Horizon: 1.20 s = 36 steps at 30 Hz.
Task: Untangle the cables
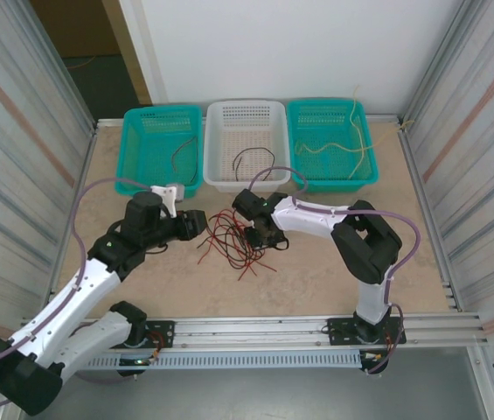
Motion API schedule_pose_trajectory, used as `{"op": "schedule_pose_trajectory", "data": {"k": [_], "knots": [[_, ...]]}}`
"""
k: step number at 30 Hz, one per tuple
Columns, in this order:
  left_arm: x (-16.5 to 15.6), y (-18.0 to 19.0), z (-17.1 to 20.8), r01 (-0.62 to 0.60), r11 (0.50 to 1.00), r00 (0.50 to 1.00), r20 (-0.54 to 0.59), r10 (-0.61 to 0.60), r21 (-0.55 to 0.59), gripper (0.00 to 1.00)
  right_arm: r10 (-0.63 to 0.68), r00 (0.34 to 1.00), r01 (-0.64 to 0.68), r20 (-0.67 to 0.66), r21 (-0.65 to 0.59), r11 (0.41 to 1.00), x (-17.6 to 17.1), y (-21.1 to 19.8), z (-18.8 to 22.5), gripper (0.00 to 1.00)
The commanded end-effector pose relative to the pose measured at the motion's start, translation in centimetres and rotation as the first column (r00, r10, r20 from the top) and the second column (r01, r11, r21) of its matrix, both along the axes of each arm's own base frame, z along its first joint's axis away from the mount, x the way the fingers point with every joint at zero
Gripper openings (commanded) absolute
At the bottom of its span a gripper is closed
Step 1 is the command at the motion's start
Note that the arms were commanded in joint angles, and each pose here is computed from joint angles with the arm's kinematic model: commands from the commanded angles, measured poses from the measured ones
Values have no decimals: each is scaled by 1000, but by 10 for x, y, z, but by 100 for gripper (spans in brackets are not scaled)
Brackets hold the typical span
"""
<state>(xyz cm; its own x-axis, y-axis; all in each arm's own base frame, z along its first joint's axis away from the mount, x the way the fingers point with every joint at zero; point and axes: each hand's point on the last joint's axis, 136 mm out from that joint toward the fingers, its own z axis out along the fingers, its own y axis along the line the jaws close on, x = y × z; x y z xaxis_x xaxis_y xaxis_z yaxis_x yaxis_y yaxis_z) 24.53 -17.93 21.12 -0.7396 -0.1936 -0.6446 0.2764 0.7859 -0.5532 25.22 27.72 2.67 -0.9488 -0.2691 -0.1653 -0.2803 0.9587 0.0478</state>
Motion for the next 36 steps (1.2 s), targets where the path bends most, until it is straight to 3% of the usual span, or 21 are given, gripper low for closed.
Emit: {"op": "schedule_pose_trajectory", "data": {"k": [1, 2, 4, 10, 13, 19, 27, 32, 36], "knots": [[3, 4, 6, -44, 999, 999, 17, 44, -22, 45, 7, 999, -7, -34, -6, 1000, -6, -2, -9, 5], [4, 3, 8, -44, 999, 999, 22, 44, -26, 45, 16, 1000, -16, -19, -2, 1000, -6, 0, -5, 0], [7, 0, 12, -35, 999, 999, 30, 36, -36, 46, 58, 997, -59, 48, 28, 998, -6, 8, 18, 0], [15, -18, 27, 15, 997, 998, 59, -11, -74, 54, 211, 918, -288, 335, 201, 936, -27, 37, 139, 0], [15, -32, 37, 54, 994, 994, 102, -45, -96, 59, 229, 883, -351, 411, 251, 902, -39, 32, 187, 0], [9, -71, 50, 188, 973, 973, 159, -166, -136, 58, 203, 825, -409, 527, 311, 858, -49, 20, 252, 0], [3, -80, 52, 203, 972, 963, 202, -176, -120, 57, 76, 757, -390, 649, 355, 849, -38, 6, 307, 0], [-6, -72, 77, 233, 968, 935, 297, -195, -96, 66, 42, 755, -362, 654, 363, 858, -29, -8, 314, 0], [-16, -68, 112, 292, 956, 868, 423, -260, -11, 74, 38, 761, -361, 648, 374, 854, -26, -12, 317, 0]]}}
